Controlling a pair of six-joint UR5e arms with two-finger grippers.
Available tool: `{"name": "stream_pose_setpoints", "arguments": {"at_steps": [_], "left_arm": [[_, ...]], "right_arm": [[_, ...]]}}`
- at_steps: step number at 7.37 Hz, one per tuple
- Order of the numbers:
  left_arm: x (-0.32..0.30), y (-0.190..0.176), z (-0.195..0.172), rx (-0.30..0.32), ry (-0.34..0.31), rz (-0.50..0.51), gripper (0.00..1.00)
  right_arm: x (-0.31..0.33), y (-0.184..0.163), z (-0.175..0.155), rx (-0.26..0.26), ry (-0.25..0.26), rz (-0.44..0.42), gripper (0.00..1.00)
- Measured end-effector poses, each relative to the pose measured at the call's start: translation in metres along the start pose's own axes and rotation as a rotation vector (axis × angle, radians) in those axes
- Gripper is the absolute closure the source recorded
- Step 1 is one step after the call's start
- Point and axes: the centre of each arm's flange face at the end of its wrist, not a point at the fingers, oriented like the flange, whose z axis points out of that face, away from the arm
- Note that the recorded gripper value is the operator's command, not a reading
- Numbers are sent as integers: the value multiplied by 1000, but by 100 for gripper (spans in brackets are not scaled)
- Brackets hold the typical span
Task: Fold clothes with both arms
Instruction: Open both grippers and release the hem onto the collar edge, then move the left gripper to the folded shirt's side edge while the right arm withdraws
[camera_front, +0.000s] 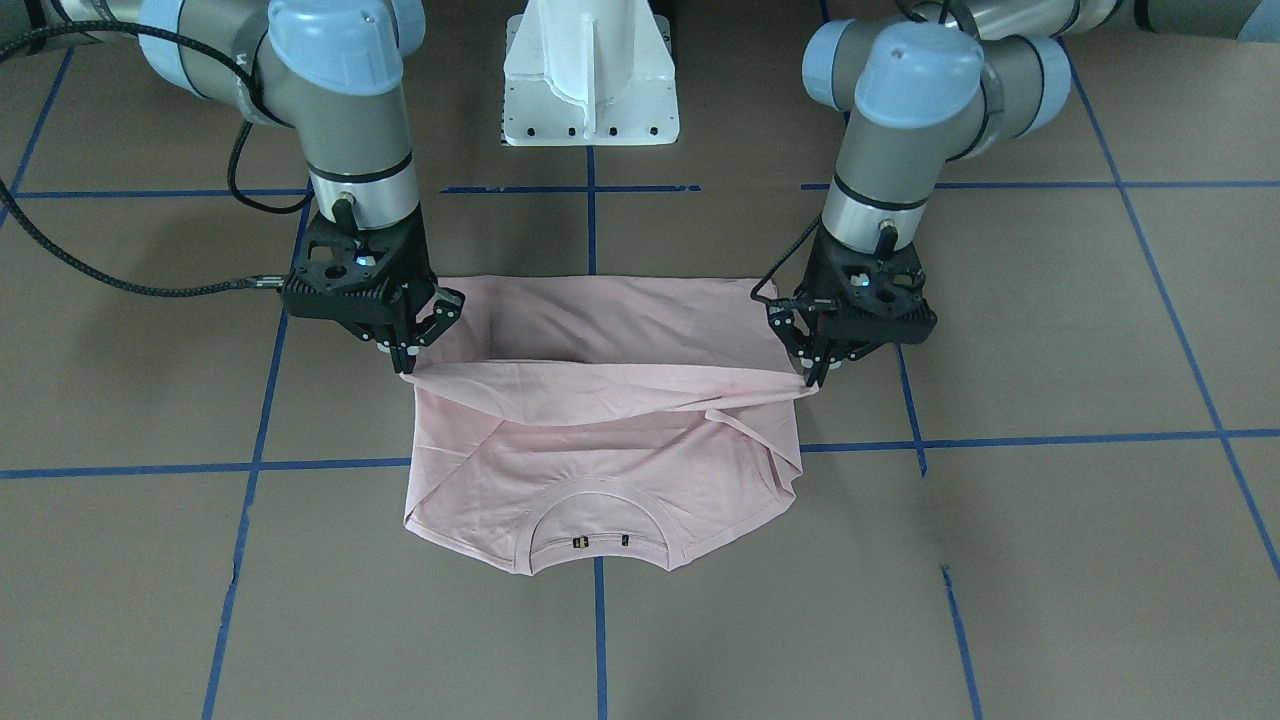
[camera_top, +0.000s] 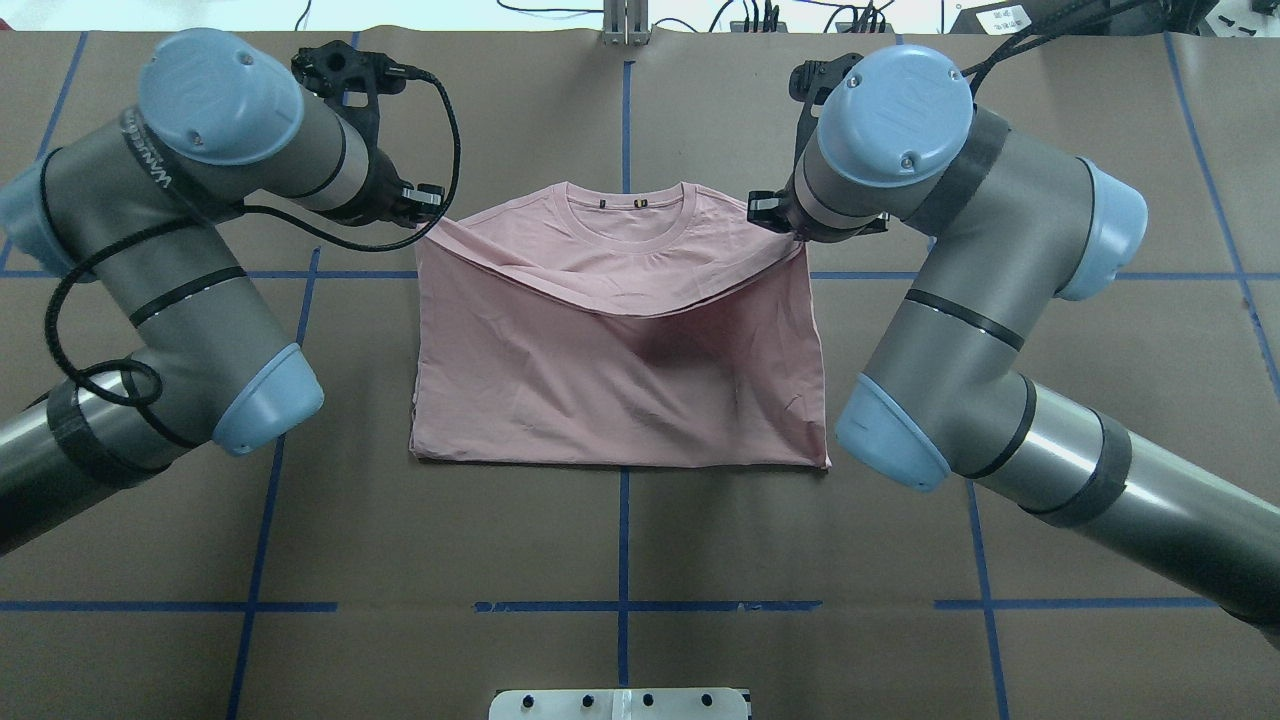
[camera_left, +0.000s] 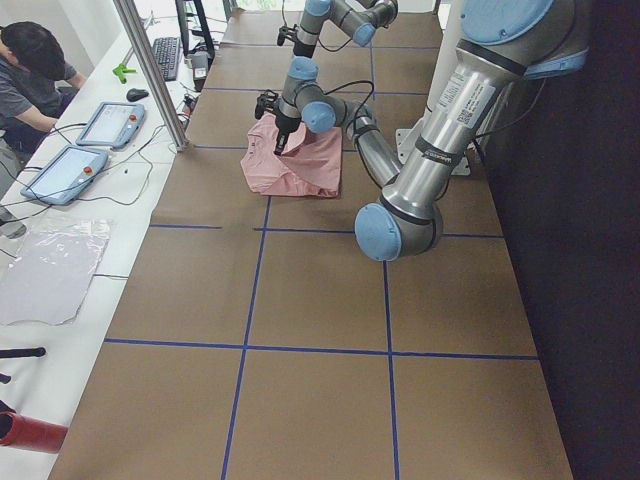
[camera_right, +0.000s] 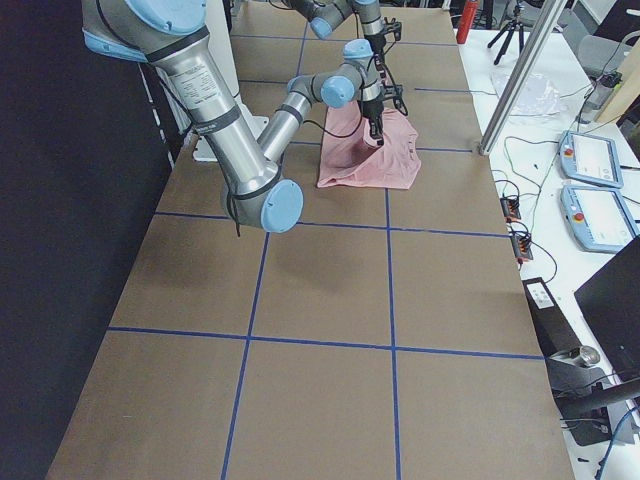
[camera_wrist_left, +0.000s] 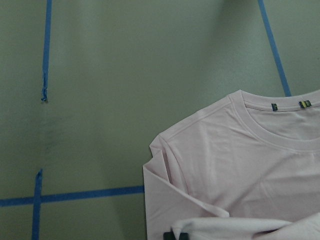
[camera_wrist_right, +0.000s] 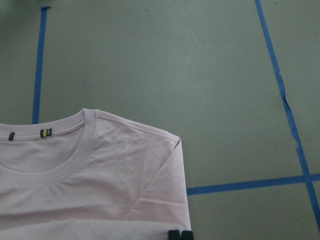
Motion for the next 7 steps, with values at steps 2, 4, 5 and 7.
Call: {"name": "stream_pose_setpoints", "arguments": {"at_steps": [2,4,5,7], "left_arm": [[-13,-22,44,13,-12,14,100],[-29,-27,87,8,-27,25,1],[-36,-26,101,12,-21,48,0],[-48,-18,106,51,19,111,0]], "right_arm": [[1,-34,58,22,5,-8,100],[7,-52,98,30,17,-17,1],[10,-54,108,28,27,-22,0],[15,-58,114,31,31,-51,0]]}}
